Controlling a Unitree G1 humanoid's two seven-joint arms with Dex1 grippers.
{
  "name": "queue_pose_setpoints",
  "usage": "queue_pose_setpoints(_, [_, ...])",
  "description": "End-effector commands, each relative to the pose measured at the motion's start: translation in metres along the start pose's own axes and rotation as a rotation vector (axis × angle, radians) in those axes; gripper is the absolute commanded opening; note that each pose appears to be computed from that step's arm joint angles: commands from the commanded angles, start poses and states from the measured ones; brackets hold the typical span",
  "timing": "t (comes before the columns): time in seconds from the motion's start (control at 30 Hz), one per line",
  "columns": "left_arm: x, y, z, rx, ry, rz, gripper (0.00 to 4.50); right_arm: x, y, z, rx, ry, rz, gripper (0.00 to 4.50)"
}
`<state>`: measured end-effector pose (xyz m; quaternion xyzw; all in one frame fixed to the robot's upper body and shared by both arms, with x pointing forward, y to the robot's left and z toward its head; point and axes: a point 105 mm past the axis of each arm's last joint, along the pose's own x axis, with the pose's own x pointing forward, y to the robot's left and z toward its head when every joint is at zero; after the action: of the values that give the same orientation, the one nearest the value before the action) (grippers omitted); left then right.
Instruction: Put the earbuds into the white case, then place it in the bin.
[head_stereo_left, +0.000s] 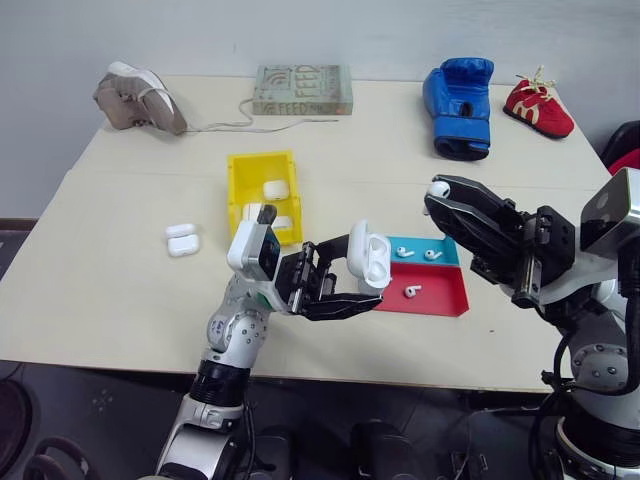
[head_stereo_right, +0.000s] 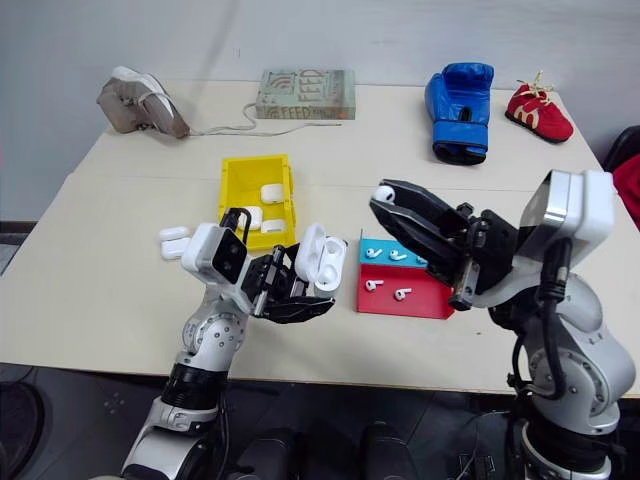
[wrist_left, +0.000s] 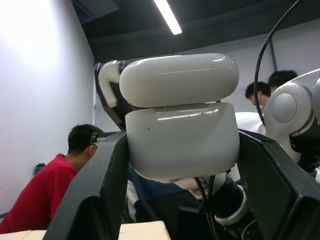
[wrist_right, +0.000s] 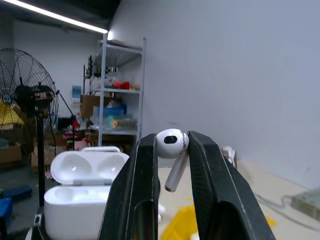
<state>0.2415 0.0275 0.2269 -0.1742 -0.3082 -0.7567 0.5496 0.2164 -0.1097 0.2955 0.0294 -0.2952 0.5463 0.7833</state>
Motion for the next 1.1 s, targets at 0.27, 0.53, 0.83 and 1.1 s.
queue_pose_setpoints(0.27, [0.008,0.001,0.012,0.003,-0.038,-0.034,2.78,0.014,0.020,-0.001,-0.034,-0.043,0.097,0.45])
queue_pose_setpoints(0.53, [0.007,0.001,0.011,0.019,-0.025,-0.025,2.78,0.016,0.020,-0.013,-0.030,-0.002,0.127,0.45])
queue_pose_setpoints(0.83, [0.008,0.000,0.009,0.033,-0.015,-0.029,2.78,0.014,0.017,-0.021,-0.034,0.033,0.129,0.45])
queue_pose_setpoints(1.1, [0.009,-0.002,0.007,0.042,0.002,-0.041,2.78,0.012,0.021,-0.033,-0.020,0.071,0.167,0.45])
